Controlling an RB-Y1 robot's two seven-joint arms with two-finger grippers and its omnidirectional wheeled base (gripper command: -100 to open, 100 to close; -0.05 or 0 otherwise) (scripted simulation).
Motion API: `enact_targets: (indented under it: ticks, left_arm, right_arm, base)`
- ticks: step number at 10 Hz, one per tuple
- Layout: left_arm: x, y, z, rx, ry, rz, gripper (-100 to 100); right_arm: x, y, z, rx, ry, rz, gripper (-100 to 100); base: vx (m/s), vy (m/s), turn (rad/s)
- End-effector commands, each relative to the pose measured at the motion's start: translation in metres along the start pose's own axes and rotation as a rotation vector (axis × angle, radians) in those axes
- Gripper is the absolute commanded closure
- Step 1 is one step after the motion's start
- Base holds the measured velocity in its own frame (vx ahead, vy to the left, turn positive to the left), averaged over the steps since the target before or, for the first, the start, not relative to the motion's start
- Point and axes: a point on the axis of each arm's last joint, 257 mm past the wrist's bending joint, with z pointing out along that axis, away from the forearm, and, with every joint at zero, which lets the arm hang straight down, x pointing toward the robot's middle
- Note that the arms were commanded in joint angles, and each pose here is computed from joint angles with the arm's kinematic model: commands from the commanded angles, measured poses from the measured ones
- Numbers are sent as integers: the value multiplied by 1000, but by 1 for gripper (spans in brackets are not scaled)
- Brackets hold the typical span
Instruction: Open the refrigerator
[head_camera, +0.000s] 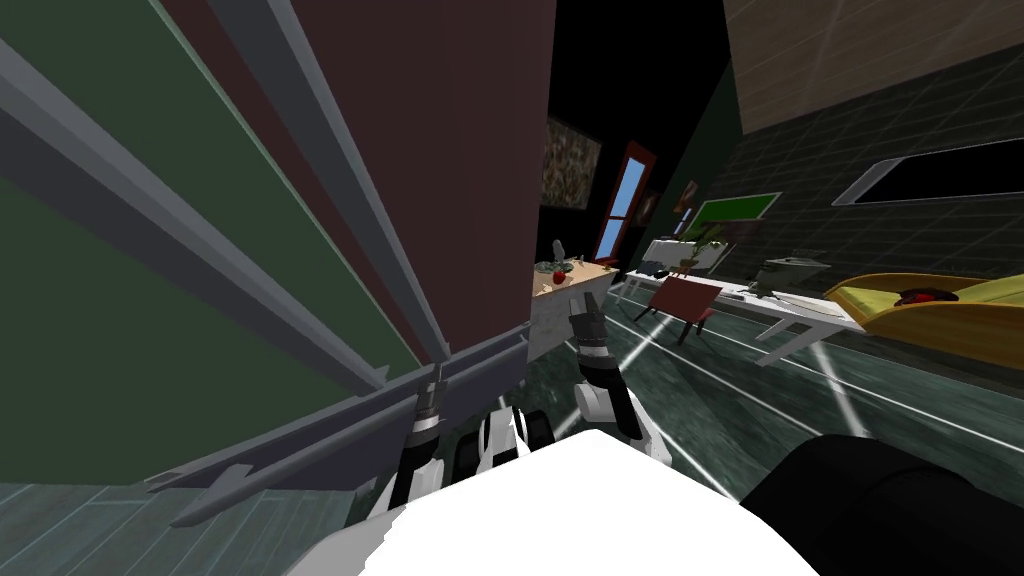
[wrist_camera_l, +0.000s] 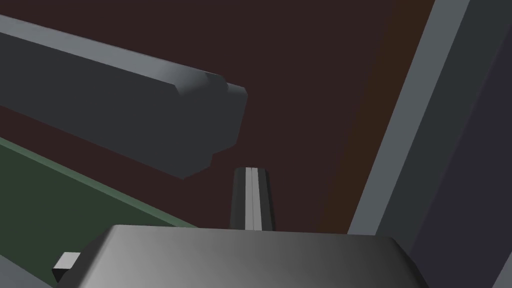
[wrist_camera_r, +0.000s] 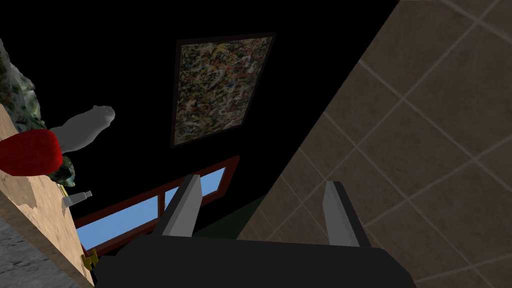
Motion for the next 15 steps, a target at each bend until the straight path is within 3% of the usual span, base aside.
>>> enact_targets:
  ticks: [1,3,10,12,15]
  left_arm:
    - [11,2,12,-16,29,-65,-100]
    - [15,2,16,-20,35,-87,-100]
    - [51,5,42,-67,105,-252,-100]
    - [80,2,54,-68,97,-356,-100]
    - [106,-3,63,-55,73,-447,-100]
  right_arm:
    - [0,0,0,0,0,0,0]
    - [0,0,0,0,0,0,0]
    - [0,0,0,0,0,0,0]
    - [0,0,0,0,0,0,0]
    - [0,0,0,0,0,0,0]
  base:
    - [-33,161,-113]
    - [-34,114,-63]
    - [-37,119,-91]
    - [-36,123,-100]
    - [-19,60,-32]
